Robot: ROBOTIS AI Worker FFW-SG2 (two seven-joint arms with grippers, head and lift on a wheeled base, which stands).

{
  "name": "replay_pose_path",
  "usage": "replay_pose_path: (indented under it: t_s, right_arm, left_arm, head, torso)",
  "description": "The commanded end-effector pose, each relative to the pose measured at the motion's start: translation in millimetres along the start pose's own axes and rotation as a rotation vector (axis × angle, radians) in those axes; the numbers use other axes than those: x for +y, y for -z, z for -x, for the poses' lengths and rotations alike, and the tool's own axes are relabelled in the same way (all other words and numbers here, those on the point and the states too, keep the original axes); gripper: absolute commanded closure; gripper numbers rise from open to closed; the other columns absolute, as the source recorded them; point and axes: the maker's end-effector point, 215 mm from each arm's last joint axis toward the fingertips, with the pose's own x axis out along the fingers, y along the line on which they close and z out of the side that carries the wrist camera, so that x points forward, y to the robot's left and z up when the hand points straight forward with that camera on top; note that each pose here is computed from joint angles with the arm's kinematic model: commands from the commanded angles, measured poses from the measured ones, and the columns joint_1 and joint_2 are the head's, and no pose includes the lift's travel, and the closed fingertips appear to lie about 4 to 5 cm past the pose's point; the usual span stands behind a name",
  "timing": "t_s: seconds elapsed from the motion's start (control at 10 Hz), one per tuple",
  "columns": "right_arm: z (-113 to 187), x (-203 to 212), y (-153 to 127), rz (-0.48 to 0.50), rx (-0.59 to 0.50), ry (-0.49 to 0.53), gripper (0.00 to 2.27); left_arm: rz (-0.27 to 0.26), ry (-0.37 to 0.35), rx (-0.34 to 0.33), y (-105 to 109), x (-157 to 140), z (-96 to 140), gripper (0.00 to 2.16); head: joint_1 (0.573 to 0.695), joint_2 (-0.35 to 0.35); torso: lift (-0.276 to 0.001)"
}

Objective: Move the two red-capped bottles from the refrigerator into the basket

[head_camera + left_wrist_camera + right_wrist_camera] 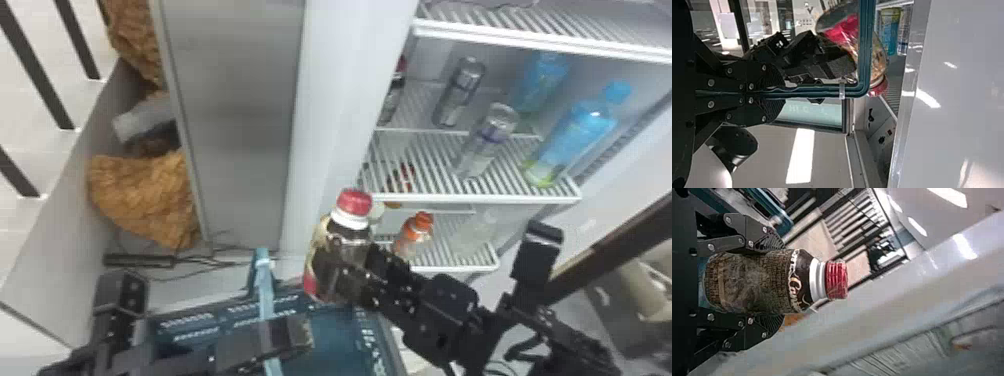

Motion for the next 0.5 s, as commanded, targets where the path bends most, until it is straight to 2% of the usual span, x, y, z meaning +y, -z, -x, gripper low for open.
replay_pose_path:
  t_s: [0.0,0.2,0.3,0.4]
  right_arm:
    - [-2.9,8.6,19.0,-0.025,0.082,-0.038,1.2]
    - [-4.2,16.0,25.9,-0.039,0.117,-0.076,1.19]
    - [-4.5,17.3,26.1,-0.043,0.118,-0.083,0.97]
    - [-4.3,17.0,26.4,-0.041,0.12,-0.084,0.59]
  left_arm:
    - [0.001,0.001,-0.003,-0.1,-0.6,1.0,1.2]
    - [-0.001,0.004,-0.002,-0.8,-1.6,0.6,1.2]
    - [-0.001,0.006,-0.002,-0.8,-2.1,0.5,1.2]
    - [-0.001,0.006,-0.002,-0.8,-2.1,0.5,1.2]
  head:
    - [0.695,-0.173]
    - [0.695,-0.139]
    - [0.695,-0.131]
    - [0.695,-0.129]
  torso:
    - [0.0]
    - [0.0]
    - [0.0]
    - [0.0]
